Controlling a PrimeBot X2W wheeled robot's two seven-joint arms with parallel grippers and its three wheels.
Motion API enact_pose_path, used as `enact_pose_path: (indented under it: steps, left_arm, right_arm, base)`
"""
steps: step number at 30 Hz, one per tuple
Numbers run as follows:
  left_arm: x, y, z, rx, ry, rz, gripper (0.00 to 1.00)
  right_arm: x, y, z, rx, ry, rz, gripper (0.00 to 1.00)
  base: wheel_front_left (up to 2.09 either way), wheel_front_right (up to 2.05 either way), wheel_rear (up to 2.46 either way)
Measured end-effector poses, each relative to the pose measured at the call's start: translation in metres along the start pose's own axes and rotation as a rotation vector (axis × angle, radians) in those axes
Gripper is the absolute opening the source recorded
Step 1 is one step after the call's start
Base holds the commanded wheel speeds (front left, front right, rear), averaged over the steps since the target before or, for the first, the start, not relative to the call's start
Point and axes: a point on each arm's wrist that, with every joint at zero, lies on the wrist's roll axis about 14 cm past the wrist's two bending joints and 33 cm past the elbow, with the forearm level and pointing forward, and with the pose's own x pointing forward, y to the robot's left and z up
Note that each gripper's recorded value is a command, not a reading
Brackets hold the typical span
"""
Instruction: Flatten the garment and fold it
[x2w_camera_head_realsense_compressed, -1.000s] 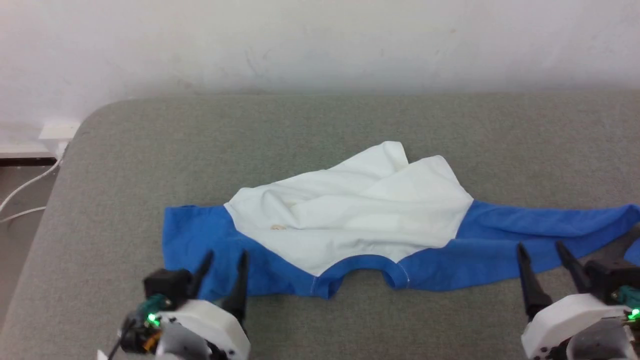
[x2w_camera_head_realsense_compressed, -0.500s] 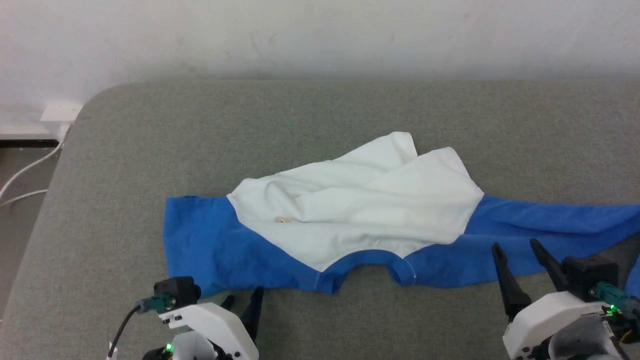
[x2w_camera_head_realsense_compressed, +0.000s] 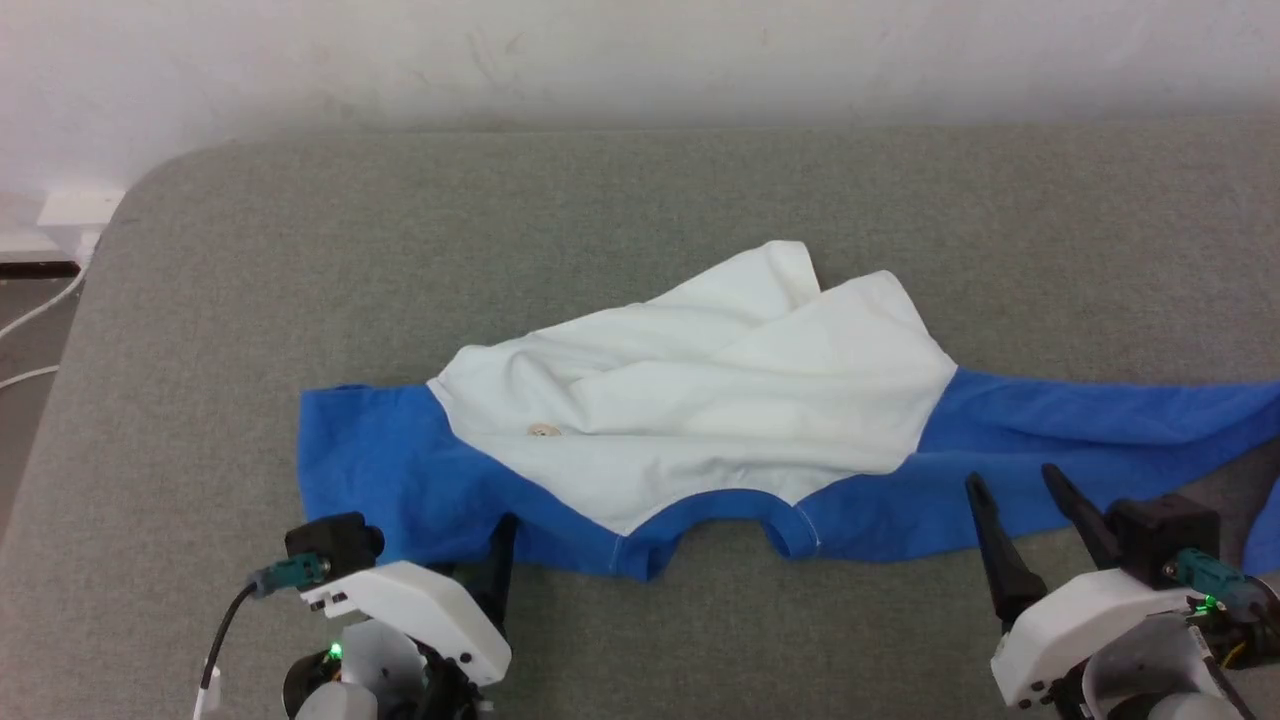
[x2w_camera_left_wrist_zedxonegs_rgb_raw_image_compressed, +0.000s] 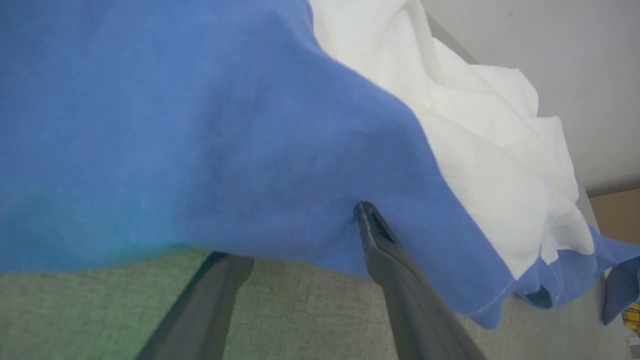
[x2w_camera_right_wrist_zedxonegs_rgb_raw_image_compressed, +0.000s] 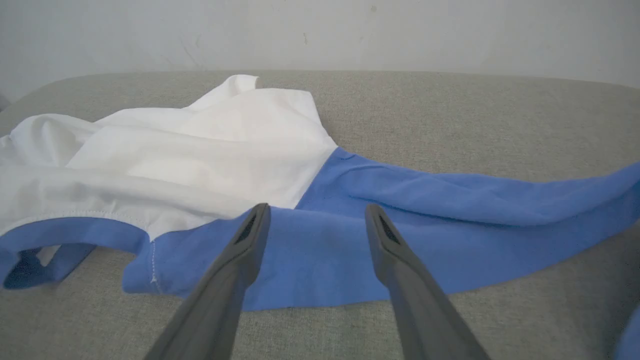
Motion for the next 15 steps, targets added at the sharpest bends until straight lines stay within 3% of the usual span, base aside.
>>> enact_pose_path:
  steps: [1, 2, 3, 15]
  left_arm:
    - [0.001, -0.001, 0.001, 0.004, -0.006, -0.003, 0.46]
    - [0.003, -0.002, 0.002, 0.008, -0.013, -0.008, 0.27]
    - [0.003, -0.002, 0.004, 0.013, -0.019, -0.009, 0.00]
    - [-0.015, 0.007, 0.029, 0.054, -0.118, 0.009, 0.00]
  right_arm:
    - [0.001, 0.000, 0.000, 0.000, 0.000, 0.001, 1.00]
    - [0.001, 0.000, 0.000, 0.000, 0.000, 0.001, 1.00]
    - [0.001, 0.000, 0.000, 0.000, 0.001, 0.000, 1.00]
    - [-0.002, -0.007, -0.002, 0.039, 0.028, -0.019, 1.00]
  base:
    - [0.00, 0.00, 0.00]
    - [0.00, 0.00, 0.00]
    - [0.00, 0.00, 0.00]
    - [0.00, 0.00, 0.00]
